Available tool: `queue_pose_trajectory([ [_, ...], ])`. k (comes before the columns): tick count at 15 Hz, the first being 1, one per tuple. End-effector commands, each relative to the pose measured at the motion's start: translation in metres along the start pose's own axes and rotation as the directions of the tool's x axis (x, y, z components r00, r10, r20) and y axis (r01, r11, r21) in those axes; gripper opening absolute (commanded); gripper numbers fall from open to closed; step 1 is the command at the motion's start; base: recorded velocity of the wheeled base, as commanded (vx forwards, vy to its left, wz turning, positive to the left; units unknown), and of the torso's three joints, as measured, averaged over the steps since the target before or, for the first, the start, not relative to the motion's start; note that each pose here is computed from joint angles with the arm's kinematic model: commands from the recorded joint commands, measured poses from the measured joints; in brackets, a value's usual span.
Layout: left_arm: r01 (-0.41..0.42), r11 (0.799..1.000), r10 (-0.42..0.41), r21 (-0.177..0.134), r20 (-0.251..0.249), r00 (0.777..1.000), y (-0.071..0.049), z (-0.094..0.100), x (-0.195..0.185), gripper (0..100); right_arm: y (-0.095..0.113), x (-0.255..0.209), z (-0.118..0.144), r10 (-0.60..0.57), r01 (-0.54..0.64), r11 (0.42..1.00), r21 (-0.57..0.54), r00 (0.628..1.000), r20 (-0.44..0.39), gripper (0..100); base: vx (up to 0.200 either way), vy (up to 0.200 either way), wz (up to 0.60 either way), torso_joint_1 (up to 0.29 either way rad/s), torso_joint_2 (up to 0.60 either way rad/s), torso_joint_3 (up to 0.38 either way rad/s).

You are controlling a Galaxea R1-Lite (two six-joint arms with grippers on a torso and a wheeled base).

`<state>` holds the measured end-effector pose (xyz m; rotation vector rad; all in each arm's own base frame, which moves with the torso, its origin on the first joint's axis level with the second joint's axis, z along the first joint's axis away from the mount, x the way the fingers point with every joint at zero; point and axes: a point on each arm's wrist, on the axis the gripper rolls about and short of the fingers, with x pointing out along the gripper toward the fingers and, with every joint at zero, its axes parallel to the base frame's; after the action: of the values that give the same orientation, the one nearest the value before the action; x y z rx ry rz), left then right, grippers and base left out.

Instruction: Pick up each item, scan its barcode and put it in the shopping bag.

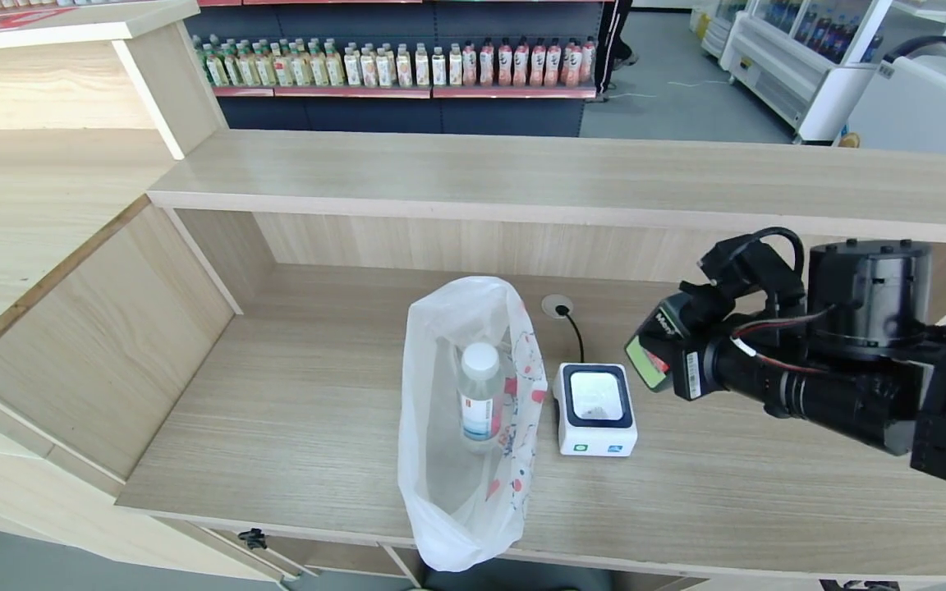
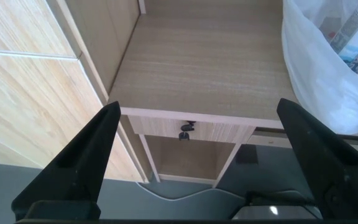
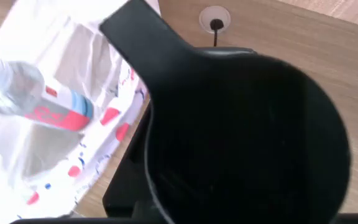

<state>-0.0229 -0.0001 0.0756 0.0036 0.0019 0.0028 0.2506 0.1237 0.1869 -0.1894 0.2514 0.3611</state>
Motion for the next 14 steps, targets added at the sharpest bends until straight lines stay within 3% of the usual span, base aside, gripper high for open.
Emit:
queue_pose_trajectory([
  [1, 0.0, 1.0, 0.0, -0.001, 0.0, 1.0, 0.0, 0.0, 0.0, 100, 0.0, -0.019, 0.001, 0.006, -0.005, 1.0, -0.01, 1.0, 0.026, 0, 0.0, 0.0, 0.0, 0.0, 0.0, 0.0],
  [3, 0.0, 1.0, 0.0, -0.001, 0.0, 1.0, 0.0, 0.0, 0.0, 100, 0.0, -0.019, 0.001, 0.009, -0.008, 1.0, -0.012, 1.0, 0.025, 0, 0.0, 0.0, 0.0, 0.0, 0.0, 0.0],
  [6, 0.0, 1.0, 0.0, -0.002, 0.0, 1.0, 0.0, 0.0, 0.0, 100, 0.001, -0.018, 0.0, 0.014, -0.014, 1.0, -0.008, 1.0, 0.021, 0, 0.0, 0.2, 0.0, 0.005, 0.0, -0.001],
  [9, 0.0, 1.0, 0.0, 0.001, 0.0, 1.0, 0.0, 0.0, 0.0, 100, 0.016, -0.032, 0.006, 0.14, -0.144, 0.988, 0.059, 0.988, 0.059, 0, 0.0, 0.133, 0.0, 0.0, 0.0, 0.002],
  [14, 0.0, 1.0, 0.0, 0.003, 0.0, 1.0, 0.0, 0.0, 0.0, 100, 0.027, -0.012, -0.015, 0.192, -0.19, 0.98, 0.052, 0.981, -0.038, 0, 0.0, 0.0, 0.0, 0.0, 0.0, 0.0],
])
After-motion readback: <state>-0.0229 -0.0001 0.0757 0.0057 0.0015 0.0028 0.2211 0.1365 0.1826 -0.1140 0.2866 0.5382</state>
